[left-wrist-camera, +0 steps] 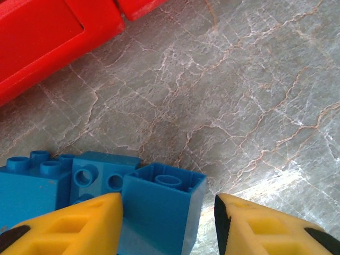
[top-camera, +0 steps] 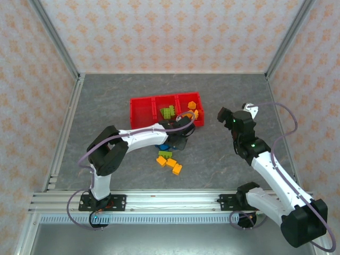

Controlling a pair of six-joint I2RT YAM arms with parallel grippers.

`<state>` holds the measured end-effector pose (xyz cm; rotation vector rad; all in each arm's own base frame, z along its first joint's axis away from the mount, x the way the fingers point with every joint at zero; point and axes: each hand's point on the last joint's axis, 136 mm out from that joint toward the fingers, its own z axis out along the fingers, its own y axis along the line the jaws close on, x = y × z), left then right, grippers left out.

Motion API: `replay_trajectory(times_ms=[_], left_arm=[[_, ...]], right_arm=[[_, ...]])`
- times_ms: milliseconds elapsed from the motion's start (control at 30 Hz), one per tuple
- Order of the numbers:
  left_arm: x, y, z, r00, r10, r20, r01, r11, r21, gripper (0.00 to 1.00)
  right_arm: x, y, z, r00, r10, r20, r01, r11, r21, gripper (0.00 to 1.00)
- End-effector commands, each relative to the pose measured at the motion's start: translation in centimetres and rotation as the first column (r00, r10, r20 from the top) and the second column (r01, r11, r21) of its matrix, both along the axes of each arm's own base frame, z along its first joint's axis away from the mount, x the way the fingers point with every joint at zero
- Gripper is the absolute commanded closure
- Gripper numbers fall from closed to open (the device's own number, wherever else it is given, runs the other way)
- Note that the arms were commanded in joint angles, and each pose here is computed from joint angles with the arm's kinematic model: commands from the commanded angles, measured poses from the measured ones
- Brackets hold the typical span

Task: Sort the legos into containers by color
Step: Pick up the lego from the center of the table.

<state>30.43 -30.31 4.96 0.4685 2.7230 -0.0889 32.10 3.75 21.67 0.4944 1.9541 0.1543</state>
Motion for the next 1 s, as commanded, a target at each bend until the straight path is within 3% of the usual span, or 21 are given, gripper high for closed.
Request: replay_trajectory(times_ms=[0,333,667,733,833,967], left_arm=[[-0.3,0.5,-0.7,1.000,0.005,-0.014,-0.004,0.999,0.053,0.51],[-0.8,-2.3,0.3,0.999,-0.045,-0.013,0.045,0.999,-0.014,0.52],[-0.7,-2.6,0.2,0.999,-0.051,-0.006,0.051,0.999,0.013,0.45],[-0.4,-2.2,0.8,0.999,-0.038,0.016,0.038,0.999,0.028,0.42],[0.2,-1.4,1.7,0.998,-0.020,0.057,0.017,0.998,0.062,0.30],[0.6,-0.7,2.7,0.996,-0.009,0.092,0.001,0.996,0.087,0.24]], right_arm=[[-0.3,-0.7,-0.6,0.999,-0.031,-0.009,0.031,1.000,-0.004,0.00],[-0.2,-0.7,-0.5,1.000,-0.031,-0.004,0.031,1.000,-0.005,0.00],[0.0,-0.6,-0.3,1.000,-0.028,-0.001,0.028,1.000,-0.008,0.00],[0.1,-0.5,-0.4,1.000,-0.026,-0.004,0.026,1.000,-0.006,0.00],[0.2,-0.5,-0.6,1.000,-0.023,-0.011,0.023,1.000,-0.009,0.00],[0.3,-0.5,-0.8,1.000,-0.025,-0.014,0.024,1.000,-0.015,0.00]])
